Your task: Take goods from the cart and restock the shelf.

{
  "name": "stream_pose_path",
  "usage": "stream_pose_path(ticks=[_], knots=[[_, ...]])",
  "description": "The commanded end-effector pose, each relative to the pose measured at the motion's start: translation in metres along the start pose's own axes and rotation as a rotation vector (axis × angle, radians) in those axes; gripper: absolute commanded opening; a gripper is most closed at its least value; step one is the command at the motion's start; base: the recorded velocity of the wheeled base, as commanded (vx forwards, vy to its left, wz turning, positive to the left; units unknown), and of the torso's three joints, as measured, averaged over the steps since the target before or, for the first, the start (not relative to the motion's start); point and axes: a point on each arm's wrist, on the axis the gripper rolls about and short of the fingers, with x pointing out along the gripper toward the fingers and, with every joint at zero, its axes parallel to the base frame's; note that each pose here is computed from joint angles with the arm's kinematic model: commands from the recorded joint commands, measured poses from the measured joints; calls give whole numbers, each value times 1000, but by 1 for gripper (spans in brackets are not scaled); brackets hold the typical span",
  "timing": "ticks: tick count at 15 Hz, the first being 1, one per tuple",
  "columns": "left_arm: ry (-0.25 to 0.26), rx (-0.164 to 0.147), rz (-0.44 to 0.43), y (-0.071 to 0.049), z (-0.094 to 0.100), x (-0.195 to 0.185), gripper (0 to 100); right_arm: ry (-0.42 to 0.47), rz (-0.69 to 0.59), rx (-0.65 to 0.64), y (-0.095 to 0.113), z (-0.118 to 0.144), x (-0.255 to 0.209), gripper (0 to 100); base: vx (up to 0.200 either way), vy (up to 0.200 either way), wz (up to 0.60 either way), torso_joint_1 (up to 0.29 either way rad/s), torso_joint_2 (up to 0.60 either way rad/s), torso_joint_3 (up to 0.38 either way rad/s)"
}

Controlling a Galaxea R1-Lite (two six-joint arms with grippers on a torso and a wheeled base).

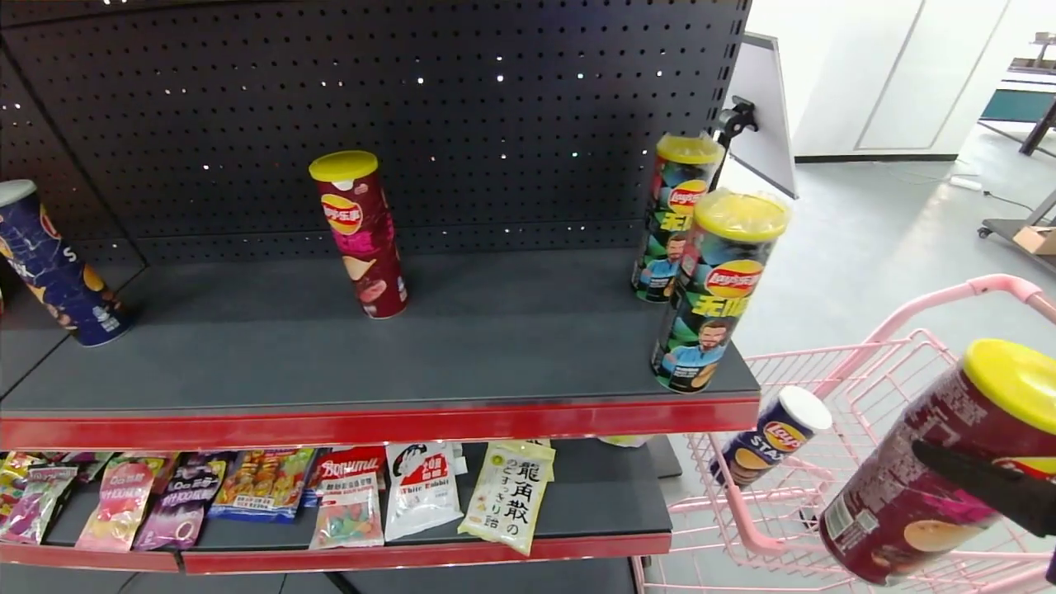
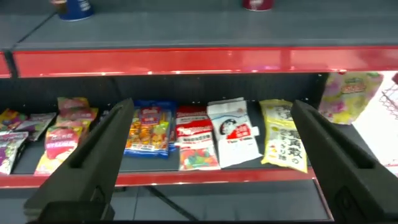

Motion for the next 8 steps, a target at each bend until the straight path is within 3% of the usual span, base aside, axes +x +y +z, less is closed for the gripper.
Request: stream_pose_path(ticks=[1, 6, 8], knots=[[1, 0, 0, 0, 0, 0, 100, -44, 40, -14, 5, -8, -13, 0, 0, 200, 0, 7, 12, 7], [1, 0, 0, 0, 0, 0, 100, -47, 45, -41, 7, -14, -17, 0, 0, 200, 0, 3, 3, 0], [1, 0, 0, 0, 0, 0, 100, -55, 126, -38, 9, -16, -17, 0, 0, 200, 0, 2, 0, -2]])
